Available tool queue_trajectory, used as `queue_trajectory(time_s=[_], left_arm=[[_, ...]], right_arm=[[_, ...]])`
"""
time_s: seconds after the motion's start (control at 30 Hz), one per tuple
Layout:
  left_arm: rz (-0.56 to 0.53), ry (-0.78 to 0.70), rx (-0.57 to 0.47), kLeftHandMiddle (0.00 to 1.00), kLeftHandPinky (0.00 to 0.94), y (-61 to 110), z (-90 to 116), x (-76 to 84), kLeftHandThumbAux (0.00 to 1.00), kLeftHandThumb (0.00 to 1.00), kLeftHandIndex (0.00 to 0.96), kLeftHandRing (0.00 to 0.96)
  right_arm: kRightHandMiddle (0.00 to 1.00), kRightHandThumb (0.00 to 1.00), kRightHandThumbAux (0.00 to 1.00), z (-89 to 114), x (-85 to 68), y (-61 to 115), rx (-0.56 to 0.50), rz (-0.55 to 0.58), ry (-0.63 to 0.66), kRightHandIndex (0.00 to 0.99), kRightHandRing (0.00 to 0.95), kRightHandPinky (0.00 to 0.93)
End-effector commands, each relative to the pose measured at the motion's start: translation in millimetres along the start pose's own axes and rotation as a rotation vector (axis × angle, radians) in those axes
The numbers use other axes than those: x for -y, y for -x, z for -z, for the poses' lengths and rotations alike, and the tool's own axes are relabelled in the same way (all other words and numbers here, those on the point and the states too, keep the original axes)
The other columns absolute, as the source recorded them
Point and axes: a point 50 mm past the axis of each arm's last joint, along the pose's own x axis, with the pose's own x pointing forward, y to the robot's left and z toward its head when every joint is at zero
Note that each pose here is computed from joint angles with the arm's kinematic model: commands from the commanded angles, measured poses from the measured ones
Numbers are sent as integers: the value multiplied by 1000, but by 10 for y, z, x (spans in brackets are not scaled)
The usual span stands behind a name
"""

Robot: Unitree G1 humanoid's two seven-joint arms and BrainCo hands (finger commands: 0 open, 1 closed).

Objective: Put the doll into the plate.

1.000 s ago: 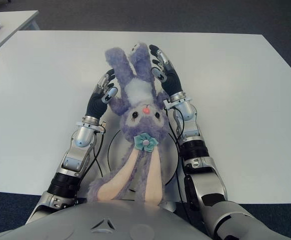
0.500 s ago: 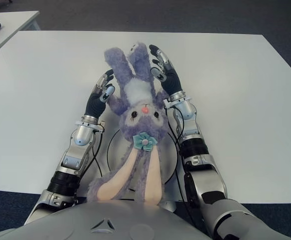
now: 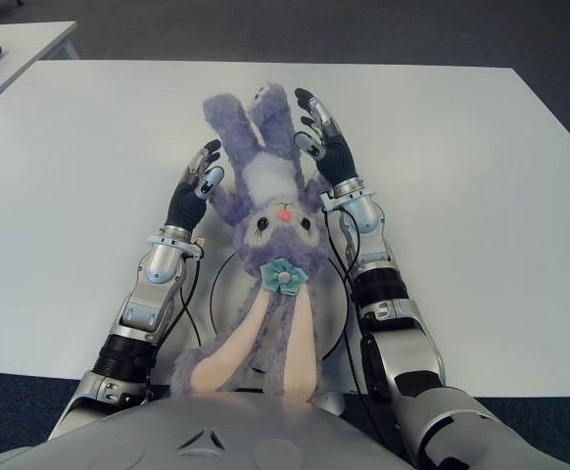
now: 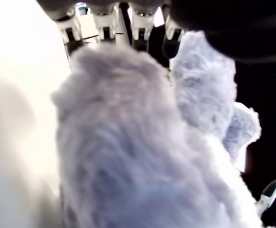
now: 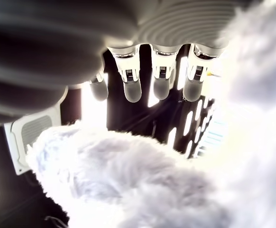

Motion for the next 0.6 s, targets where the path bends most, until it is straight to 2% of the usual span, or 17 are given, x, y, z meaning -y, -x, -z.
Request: queue_trajectory(time_s=[0.03,0.6], left_arm=[[-18,-24,-65,0,0,28,156,-157,224,0,0,0],[-115,-16,-42,0,0,-49,148,-518,269,0,0,0]], right_arm=[[0,0,288,-21,26,-41,2,-1,3,0,0,0],[0,0,295,-169,284,-223,-11,25,-51,0,0,0]])
